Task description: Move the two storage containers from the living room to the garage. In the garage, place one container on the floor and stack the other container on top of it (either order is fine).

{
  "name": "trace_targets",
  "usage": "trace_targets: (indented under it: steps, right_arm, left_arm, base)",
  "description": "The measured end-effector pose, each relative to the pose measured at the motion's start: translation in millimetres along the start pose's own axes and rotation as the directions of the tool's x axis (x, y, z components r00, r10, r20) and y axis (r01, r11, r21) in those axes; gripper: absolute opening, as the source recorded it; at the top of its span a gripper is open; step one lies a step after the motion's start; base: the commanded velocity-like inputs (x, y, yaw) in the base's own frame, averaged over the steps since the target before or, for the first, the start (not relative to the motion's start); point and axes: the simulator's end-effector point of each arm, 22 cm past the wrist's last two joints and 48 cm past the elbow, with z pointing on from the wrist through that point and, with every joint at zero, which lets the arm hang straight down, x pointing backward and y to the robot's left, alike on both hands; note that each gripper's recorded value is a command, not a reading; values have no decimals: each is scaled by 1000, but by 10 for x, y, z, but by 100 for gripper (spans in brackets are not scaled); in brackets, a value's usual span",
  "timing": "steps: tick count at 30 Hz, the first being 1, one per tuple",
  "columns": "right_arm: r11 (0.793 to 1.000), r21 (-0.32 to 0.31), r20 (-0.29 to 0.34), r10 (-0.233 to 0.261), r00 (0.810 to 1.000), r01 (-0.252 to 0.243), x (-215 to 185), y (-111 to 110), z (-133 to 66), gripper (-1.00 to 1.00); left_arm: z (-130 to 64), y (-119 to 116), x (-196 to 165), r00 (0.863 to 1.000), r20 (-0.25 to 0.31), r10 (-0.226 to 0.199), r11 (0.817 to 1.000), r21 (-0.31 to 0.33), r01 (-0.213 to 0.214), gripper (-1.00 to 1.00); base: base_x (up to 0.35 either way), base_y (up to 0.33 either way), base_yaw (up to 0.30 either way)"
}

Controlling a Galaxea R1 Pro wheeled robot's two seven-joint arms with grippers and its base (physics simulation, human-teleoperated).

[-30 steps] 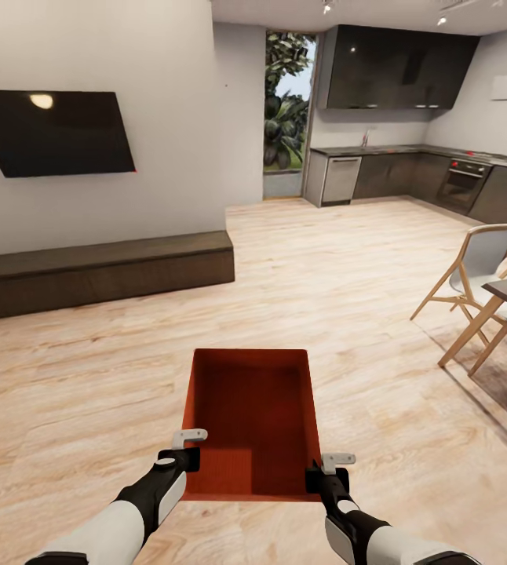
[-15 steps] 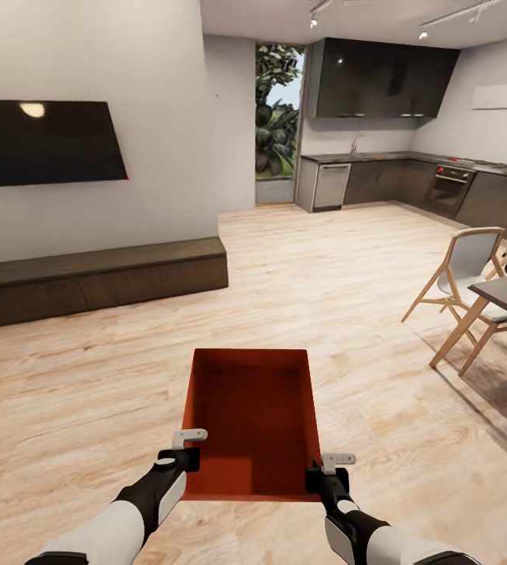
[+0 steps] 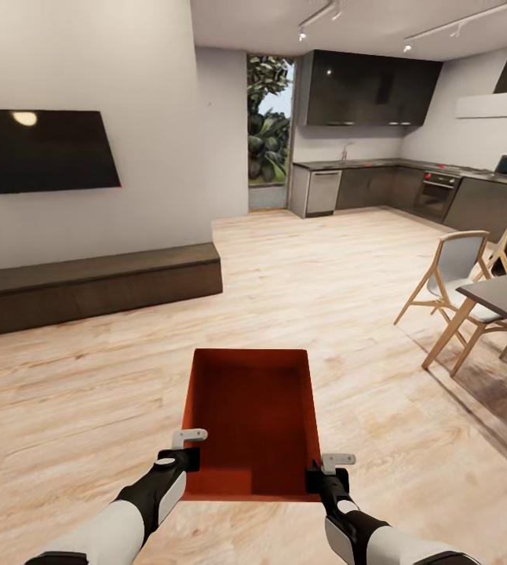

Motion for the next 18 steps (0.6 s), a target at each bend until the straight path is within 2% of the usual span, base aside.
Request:
trace_targets:
  steps: [18]
  right_arm:
    - [1000,0,27,0,1000,0,-150,0,-40,-100]
  left_arm:
    - [-78,-1,-140,1000,27,-2,1000,1,2,-100]
  base:
    - [0,0,-54]
